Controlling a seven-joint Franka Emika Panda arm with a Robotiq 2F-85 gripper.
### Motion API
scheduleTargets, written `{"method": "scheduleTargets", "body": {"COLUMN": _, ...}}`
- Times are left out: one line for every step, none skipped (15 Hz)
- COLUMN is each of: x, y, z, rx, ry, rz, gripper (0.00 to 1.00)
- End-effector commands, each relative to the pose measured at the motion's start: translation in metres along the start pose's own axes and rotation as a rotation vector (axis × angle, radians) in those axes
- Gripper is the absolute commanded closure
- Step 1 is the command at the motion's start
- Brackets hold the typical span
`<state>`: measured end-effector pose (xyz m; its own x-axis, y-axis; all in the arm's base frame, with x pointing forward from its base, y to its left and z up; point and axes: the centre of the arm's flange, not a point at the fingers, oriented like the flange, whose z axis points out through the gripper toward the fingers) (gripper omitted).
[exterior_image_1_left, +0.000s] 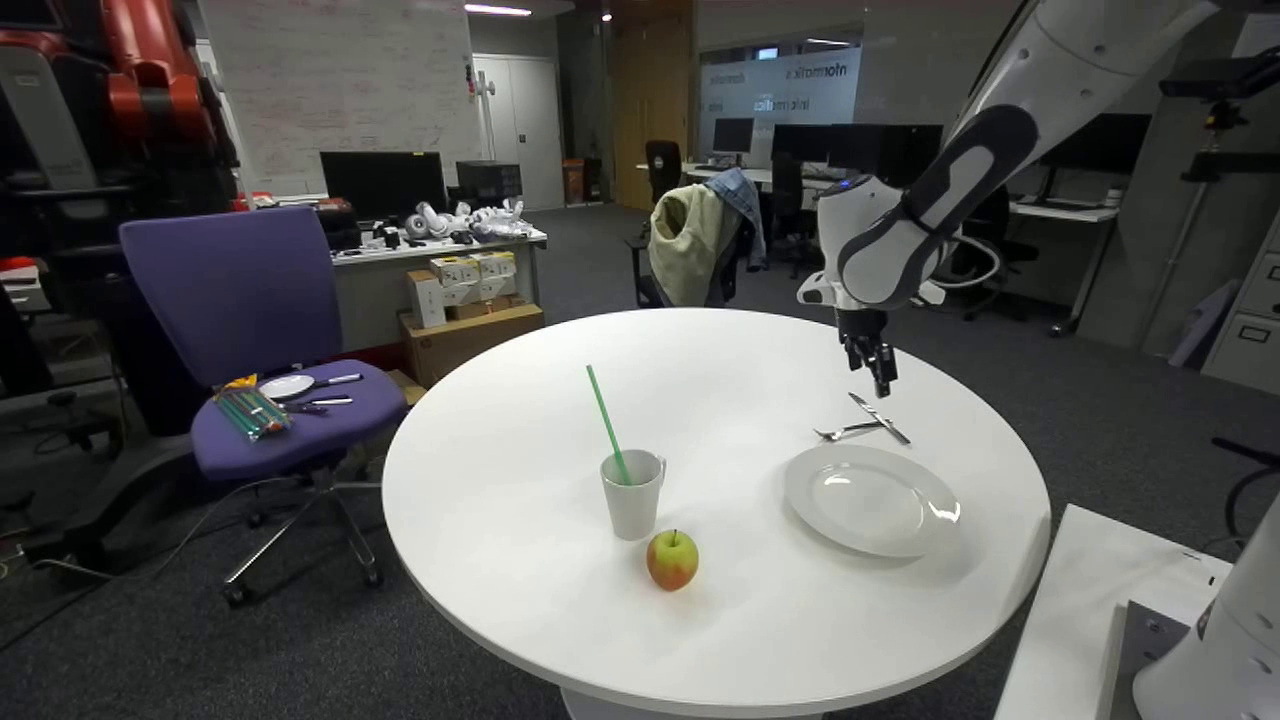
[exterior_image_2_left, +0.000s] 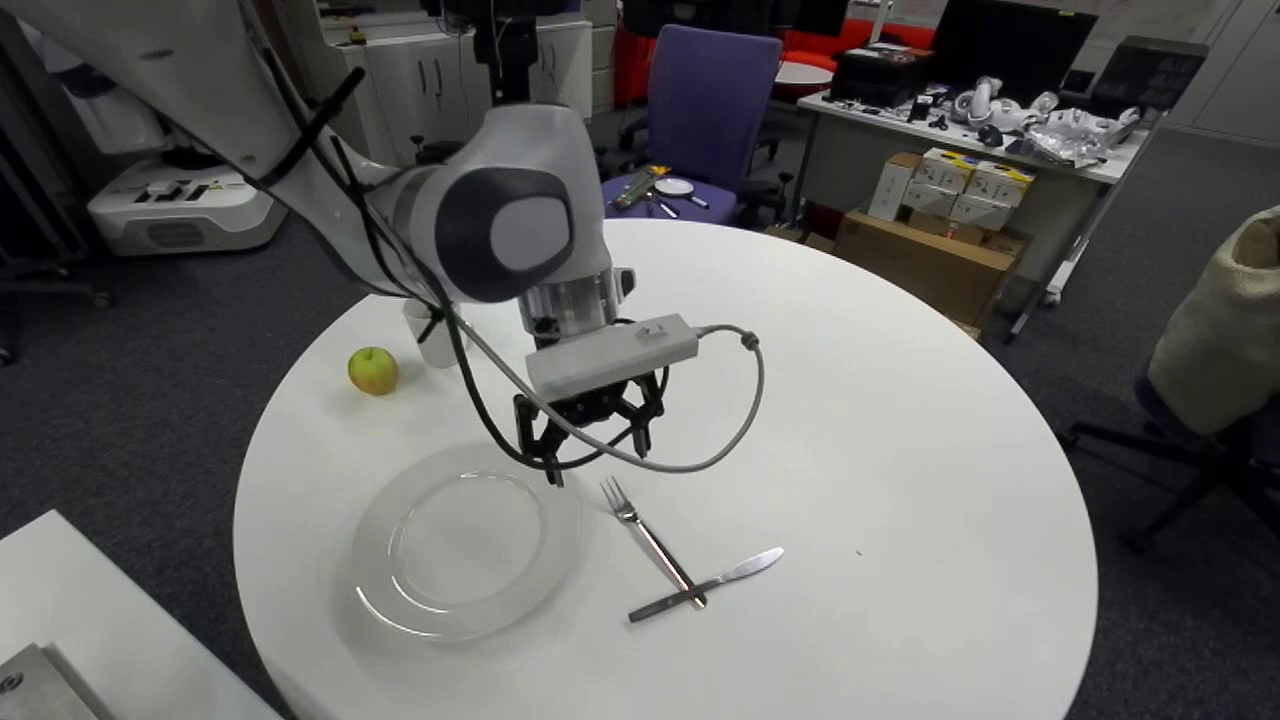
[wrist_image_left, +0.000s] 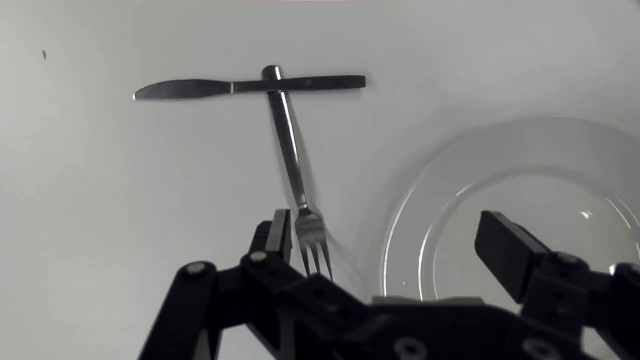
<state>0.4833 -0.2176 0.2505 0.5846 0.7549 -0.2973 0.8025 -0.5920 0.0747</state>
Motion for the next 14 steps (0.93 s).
{"method": "scheduleTargets", "body": {"x": -0.022, "y": 0.033, "z": 0.026, "rx": 0.001, "ry": 0.123, "rz": -0.126, "gripper": 0.0}}
{"method": "scheduleTargets", "body": {"x": -0.027, "y": 0.04, "z": 0.033, "rx": 0.032, "ry": 0.167, "rz": -0.152, "gripper": 0.0}}
{"method": "scheduleTargets", "body": {"x": -0.029, "y": 0.043, "z": 0.038, "rx": 0.067, "ry": 0.201, "rz": -0.169, "gripper": 0.0}}
{"method": "scheduleTargets", "body": {"x": -0.028, "y": 0.044, "z": 0.04, "rx": 0.111, "ry": 0.224, "rz": -0.168, "gripper": 0.0}}
{"method": "scheduleTargets", "body": {"x": -0.016, "y": 0.019, "z": 0.043, "rx": 0.062, "ry": 0.181, "rz": -0.133, "gripper": 0.0}}
{"method": "scheduleTargets", "body": {"x": -0.019, "y": 0.023, "z": 0.046, "rx": 0.083, "ry": 0.207, "rz": -0.147, "gripper": 0.0}}
{"method": "scheduleTargets", "body": {"x": -0.021, "y": 0.026, "z": 0.048, "rx": 0.091, "ry": 0.217, "rz": -0.153, "gripper": 0.0}}
{"method": "scheduleTargets", "body": {"x": -0.022, "y": 0.029, "z": 0.048, "rx": 0.091, "ry": 0.219, "rz": -0.155, "gripper": 0.0}}
{"method": "scheduleTargets", "body": {"x": -0.022, "y": 0.03, "z": 0.048, "rx": 0.09, "ry": 0.22, "rz": -0.155, "gripper": 0.0}}
{"method": "scheduleTargets", "body": {"x": -0.021, "y": 0.03, "z": 0.048, "rx": 0.089, "ry": 0.22, "rz": -0.156, "gripper": 0.0}}
{"method": "scheduleTargets", "body": {"x": -0.02, "y": 0.031, "z": 0.048, "rx": 0.086, "ry": 0.216, "rz": -0.162, "gripper": 0.0}}
{"method": "scheduleTargets", "body": {"x": -0.018, "y": 0.035, "z": 0.048, "rx": 0.081, "ry": 0.216, "rz": -0.137, "gripper": 0.0}}
{"method": "scheduleTargets", "body": {"x": -0.018, "y": 0.038, "z": 0.049, "rx": 0.088, "ry": 0.22, "rz": -0.126, "gripper": 0.0}}
{"method": "scheduleTargets", "body": {"x": -0.018, "y": 0.043, "z": 0.049, "rx": 0.104, "ry": 0.229, "rz": -0.112, "gripper": 0.0}}
